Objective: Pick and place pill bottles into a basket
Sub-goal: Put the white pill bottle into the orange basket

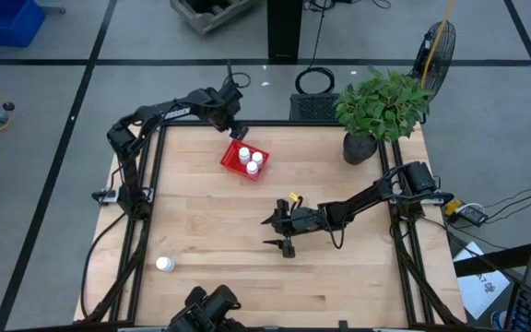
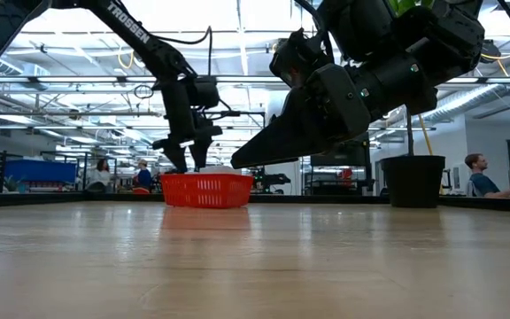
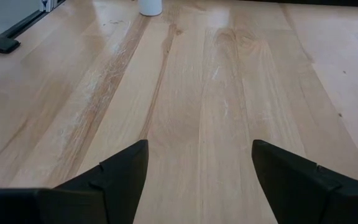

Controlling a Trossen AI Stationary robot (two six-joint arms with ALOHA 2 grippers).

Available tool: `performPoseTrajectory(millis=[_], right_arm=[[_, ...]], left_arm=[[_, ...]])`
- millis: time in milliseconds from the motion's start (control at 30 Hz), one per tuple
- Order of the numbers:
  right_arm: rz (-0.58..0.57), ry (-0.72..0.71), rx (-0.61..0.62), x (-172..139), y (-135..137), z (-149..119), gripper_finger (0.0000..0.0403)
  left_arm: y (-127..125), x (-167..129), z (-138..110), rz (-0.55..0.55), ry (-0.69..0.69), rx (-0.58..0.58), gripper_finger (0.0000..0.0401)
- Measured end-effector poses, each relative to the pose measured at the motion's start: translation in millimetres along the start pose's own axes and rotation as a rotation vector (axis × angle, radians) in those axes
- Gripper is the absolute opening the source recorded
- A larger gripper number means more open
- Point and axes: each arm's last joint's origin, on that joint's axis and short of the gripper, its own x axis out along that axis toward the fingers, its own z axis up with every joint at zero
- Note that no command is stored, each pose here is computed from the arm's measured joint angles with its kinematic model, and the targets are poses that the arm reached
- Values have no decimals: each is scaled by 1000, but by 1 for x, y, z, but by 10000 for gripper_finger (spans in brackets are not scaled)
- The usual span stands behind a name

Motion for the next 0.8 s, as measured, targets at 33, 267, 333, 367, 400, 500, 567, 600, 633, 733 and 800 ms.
performPoseTrajectory(millis=[33,267,333,367,400,500,567,600,633,733,800], right_arm=[[0,0,0,0,0,0,276],[0,0,0,0,0,0,276],[0,0,0,0,0,0,276],[0,0,0,0,0,0,276],[0,0,0,0,0,0,276],[0,0,0,0,0,0,276],[0,0,0,0,0,0,276],[0,0,0,0,0,0,276],[0,0,0,0,0,0,276],[0,0,0,0,0,0,276],[0,2,0,0,0,0,276]], left_arm=[[0,0,0,0,0,0,271],[0,0,0,-9,-1,0,271],[-1,1,0,-15,1,0,271],[-1,3,0,-19,7,0,271],[0,6,0,-17,15,-1,271],[0,13,-1,-22,37,-2,271],[-2,18,-2,-21,50,1,271],[-1,20,-2,-20,56,1,271],[-1,21,-3,-23,62,1,271],[-2,21,-3,-36,63,10,261],[-2,20,-3,-36,62,12,241]])
